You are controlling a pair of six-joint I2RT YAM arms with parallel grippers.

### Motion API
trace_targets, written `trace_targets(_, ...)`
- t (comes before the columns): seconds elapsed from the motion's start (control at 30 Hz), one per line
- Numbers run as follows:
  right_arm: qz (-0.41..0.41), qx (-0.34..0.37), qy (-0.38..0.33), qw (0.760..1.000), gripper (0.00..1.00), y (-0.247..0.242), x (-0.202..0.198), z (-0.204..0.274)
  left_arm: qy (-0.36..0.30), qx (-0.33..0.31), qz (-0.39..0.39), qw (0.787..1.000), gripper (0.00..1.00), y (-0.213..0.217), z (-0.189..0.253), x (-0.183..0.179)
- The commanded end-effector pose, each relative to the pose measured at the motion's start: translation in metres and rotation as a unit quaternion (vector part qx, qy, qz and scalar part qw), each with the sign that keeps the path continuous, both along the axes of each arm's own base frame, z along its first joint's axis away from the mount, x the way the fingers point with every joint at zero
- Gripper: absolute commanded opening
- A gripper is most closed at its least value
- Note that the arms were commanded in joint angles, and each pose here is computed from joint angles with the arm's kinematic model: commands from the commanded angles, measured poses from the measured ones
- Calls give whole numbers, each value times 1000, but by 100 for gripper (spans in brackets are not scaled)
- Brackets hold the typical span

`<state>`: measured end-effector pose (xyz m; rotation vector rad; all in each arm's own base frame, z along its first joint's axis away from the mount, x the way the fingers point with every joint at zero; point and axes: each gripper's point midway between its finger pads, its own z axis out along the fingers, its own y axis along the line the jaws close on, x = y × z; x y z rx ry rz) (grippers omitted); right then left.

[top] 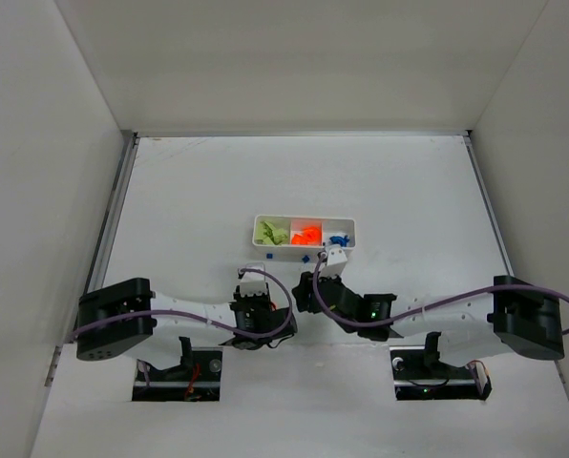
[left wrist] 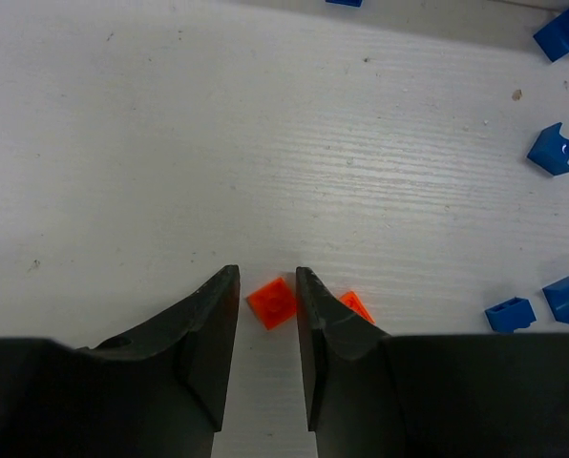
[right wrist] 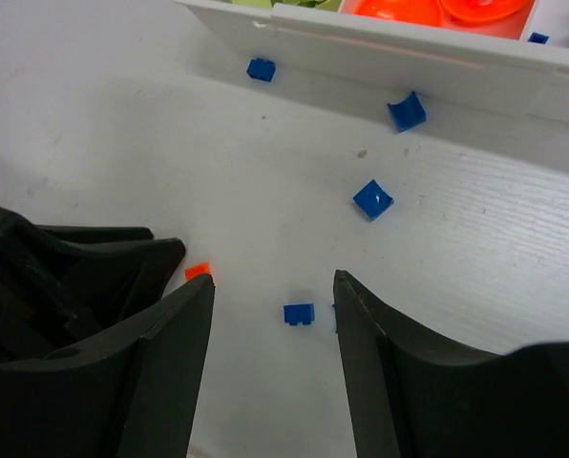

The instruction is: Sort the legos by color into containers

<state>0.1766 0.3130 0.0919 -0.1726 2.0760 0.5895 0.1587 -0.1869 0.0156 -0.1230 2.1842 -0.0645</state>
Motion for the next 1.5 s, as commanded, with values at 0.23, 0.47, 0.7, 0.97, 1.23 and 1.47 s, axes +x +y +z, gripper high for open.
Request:
trace_targets(0.23, 0, 27, -4, 1000, 59, 8, -7, 10, 29, 32, 0, 999, 15, 13, -14, -10)
trace_targets(0.47, 39, 7, 3, 999, 59, 16, -28, 4, 8, -5, -4, 1000, 12, 10, 7, -6)
trace_targets(0.7, 60, 3, 8, 998, 57, 24, -41, 1, 6, -18, -18, 1000, 14, 10, 17, -7)
trace_targets(0.97, 118, -40, 30, 992, 46, 57, -71, -26, 1, -45, -20, 999, 15, 12, 29, -5)
trace_targets(1.23, 122, -86, 29, 988, 57, 81, -93, -53, -16, -126, 4, 992, 23, 26, 57, 9)
trace_targets(1.47, 91, -123, 28, 988, 45, 72, -90, -68, -13, -148, 24, 989, 25, 41, 58, 15)
